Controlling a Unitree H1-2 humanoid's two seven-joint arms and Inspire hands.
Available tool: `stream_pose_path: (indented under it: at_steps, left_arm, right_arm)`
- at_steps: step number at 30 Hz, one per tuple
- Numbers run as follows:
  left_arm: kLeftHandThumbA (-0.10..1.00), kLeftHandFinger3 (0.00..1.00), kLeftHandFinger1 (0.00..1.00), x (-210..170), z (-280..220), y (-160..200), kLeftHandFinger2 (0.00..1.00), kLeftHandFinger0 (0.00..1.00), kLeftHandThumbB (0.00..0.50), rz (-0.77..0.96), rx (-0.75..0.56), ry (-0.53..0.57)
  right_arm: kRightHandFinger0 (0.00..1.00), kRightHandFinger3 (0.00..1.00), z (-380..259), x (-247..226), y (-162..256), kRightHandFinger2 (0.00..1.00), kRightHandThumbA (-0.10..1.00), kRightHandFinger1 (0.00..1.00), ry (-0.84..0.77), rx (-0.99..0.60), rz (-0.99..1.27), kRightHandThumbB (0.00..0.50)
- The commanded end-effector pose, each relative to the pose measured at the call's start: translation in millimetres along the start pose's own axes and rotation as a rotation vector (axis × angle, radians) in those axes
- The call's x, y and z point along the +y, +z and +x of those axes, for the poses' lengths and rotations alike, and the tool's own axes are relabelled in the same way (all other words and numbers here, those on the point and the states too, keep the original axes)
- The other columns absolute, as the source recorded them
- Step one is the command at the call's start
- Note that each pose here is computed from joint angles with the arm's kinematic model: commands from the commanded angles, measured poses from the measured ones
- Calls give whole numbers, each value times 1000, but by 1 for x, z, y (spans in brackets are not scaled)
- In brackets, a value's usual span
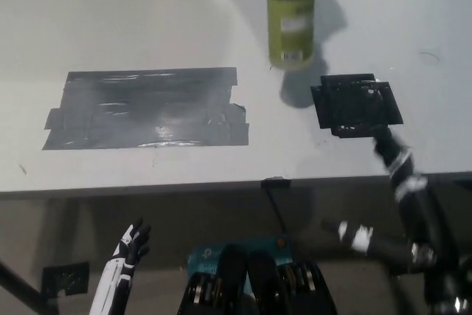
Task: A person hands a spray bottle to the robot which it grabs with its right hand and places on the black spot infront of it on the table
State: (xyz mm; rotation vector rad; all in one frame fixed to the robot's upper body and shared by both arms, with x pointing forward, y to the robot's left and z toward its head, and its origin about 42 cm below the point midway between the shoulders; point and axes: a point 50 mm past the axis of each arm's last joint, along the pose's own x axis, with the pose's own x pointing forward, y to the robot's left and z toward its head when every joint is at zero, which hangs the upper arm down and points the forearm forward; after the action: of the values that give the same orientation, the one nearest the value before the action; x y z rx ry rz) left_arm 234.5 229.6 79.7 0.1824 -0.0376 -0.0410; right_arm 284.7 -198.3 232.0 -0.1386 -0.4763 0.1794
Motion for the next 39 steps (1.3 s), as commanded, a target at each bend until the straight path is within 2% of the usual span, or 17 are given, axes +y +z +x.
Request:
stream_pose_path:
  at_steps: [1,3,8,10,13,15,19,23,25,27,30,31,36,39]
  left_arm:
    - [1000,1000,1000,4,-2,10,1000,1000,66,6,-68,29]
    - [1000,1000,1000,1,-2,10,1000,1000,69,4,-73,30]
    - [1000,1000,1000,2,-1,10,1000,1000,69,-4,-72,27]
    - [1000,1000,1000,2,-1,10,1000,1000,70,-6,-72,27]
    - [1000,1000,1000,1,-3,9,1000,1000,67,-1,-71,26]
    - [1000,1000,1000,2,-2,9,1000,1000,69,5,-77,26]
    - [1000,1000,1000,2,-2,8,1000,1000,92,1,-78,22]
    - [1000,1000,1000,1,-3,8,1000,1000,98,-5,-69,23]
    - [1000,1000,1000,1,-3,9,1000,1000,81,-5,-75,24]
    - [1000,1000,1000,1,-1,11,1000,1000,80,-4,-79,24]
    - [1000,1000,1000,1,0,11,1000,1000,78,2,-78,19]
    - [1000,1000,1000,1,0,12,1000,1000,68,5,-78,17]
    - [1000,1000,1000,1,2,13,1000,1000,35,9,-83,14]
    - [1000,1000,1000,1,3,14,1000,1000,42,19,-89,12]
  right_arm:
    - [1000,1000,55,-10,15,1000,1000,1000,-2,24,56,452]
    - [1000,1000,76,-15,12,1000,1000,1000,0,46,49,476]
    - [1000,1000,136,-18,-3,1000,1000,1000,7,131,80,448]
    - [1000,1000,156,-18,-9,1000,1000,1000,11,158,97,405]
    - [1000,1000,179,-16,-16,1000,1000,1000,24,186,127,428]
    - [1000,1000,195,-11,-16,1000,1000,1000,42,220,131,415]
    - [1000,1000,216,-7,-20,1000,1000,1000,33,273,141,454]
    - [1000,1000,241,-3,-28,1000,1000,1000,20,288,211,411]
    - [1000,1000,252,-4,-31,1000,1000,1000,12,295,238,445]
    - [1000,1000,257,-4,-31,1000,1000,1000,14,294,250,457]
    - [1000,1000,270,-4,-30,1000,1000,1000,8,303,269,458]
    - [1000,1000,273,-3,-29,1000,1000,1000,11,299,277,474]
    - [1000,1000,280,1,-20,1000,1000,1000,29,284,315,487]
    - [1000,1000,284,2,-14,1000,1000,1000,32,271,314,499]
